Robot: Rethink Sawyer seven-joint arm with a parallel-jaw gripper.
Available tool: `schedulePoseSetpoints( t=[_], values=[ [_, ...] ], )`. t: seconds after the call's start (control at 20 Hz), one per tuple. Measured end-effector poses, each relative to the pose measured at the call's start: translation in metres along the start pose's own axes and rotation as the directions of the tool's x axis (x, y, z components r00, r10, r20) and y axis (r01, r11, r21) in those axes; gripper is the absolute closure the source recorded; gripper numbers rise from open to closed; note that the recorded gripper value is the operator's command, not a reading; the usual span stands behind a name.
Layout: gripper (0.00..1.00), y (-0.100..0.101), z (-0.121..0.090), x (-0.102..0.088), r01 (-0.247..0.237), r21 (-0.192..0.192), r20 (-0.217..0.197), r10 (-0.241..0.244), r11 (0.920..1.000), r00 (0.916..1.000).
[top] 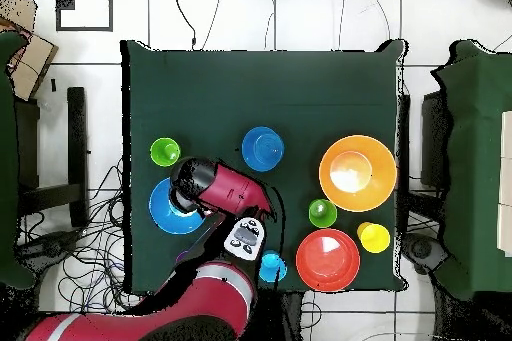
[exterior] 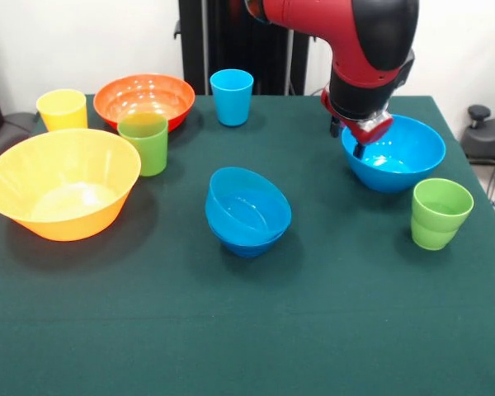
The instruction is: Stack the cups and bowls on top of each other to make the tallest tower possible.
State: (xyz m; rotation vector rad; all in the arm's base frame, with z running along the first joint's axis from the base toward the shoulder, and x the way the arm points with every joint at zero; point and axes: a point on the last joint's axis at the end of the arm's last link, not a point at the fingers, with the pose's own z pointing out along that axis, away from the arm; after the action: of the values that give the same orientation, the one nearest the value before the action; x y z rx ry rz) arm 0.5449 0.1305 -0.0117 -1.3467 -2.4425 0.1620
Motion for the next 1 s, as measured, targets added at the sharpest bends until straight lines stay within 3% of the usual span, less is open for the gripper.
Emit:
schedulePoseSetpoints(
  t=[0.55, 0.75, 1.0],
  values=[
    [0.0, 0.002, -0.004, -0.003, -0.004, -0.015, -0.002, 0.004, 0.9999, 1.0],
    [0.0, 0.005, -0.004, -0.007, -0.011, -0.048, -0.005, 0.011, 0.9988, 0.9999],
    [0.0, -0.003, 0.006, -0.015, -0.053, -0.109, -0.047, 0.048, 0.9926, 0.9978]
  ],
)
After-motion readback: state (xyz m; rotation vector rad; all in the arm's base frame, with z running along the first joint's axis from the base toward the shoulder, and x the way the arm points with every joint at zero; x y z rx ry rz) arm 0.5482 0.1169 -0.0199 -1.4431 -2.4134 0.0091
